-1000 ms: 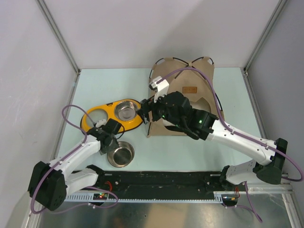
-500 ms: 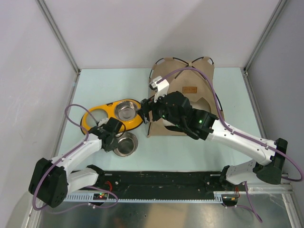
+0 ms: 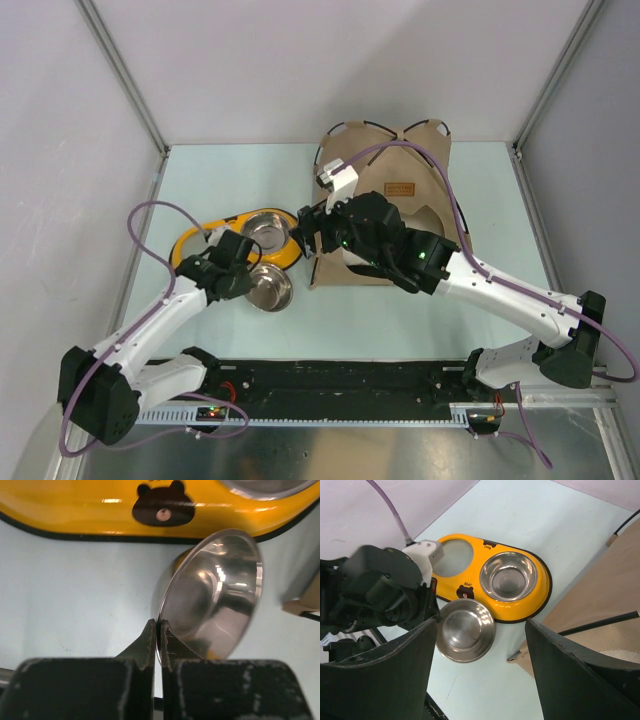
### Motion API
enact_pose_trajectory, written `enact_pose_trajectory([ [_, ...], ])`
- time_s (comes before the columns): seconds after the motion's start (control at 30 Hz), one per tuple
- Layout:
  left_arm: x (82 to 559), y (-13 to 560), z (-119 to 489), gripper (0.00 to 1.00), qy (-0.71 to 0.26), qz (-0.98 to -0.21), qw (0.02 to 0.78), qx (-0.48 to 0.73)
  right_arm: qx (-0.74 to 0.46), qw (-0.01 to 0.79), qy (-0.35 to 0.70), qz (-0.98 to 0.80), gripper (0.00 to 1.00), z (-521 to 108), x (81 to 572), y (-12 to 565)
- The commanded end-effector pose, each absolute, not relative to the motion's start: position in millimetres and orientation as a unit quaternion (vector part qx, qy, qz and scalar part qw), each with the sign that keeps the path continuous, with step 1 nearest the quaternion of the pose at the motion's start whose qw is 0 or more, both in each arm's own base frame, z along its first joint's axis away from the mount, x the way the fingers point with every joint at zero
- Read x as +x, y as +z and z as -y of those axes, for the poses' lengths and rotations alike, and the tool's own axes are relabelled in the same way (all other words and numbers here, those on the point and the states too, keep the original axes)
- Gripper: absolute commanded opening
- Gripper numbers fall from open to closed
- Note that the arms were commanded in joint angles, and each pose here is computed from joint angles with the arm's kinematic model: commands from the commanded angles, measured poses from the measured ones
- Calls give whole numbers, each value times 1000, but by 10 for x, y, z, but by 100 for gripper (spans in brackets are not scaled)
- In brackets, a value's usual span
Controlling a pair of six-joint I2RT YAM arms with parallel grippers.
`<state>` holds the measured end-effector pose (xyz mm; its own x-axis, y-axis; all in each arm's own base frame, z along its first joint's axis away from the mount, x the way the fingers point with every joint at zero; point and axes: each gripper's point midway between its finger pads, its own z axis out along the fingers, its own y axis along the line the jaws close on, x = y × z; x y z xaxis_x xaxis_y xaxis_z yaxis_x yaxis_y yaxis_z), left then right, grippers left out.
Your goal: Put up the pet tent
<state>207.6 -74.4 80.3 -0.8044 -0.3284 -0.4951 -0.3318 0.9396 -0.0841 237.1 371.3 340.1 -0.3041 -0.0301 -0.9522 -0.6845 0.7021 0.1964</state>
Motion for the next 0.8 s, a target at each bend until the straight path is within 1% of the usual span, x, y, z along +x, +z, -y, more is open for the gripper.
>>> enact_pose_trajectory([
  [0.0, 2305, 1218, 791, 0, -22, -932, 321, -164, -213, 566, 311, -733, 76, -3626, 2409, 3634],
  [0.23, 2477, 1501, 645, 0, -25, -916, 355, -185, -209, 569, 309, -733, 76, -3614, 2427, 3638],
  [0.5, 2755, 1846, -17, 0, 16, -881, 386, -273, -211, 567, 313, -732, 76, -3658, 2442, 3624],
  [0.6, 2818, 1831, -268, 0, 30, -871, 379, -311, -210, 567, 316, -731, 76, -3670, 2450, 3628],
  [0.77, 2965, 1675, -480, 0, 44, -866, 360, -345, -210, 567, 318, -730, 76, -3685, 2462, 3624],
])
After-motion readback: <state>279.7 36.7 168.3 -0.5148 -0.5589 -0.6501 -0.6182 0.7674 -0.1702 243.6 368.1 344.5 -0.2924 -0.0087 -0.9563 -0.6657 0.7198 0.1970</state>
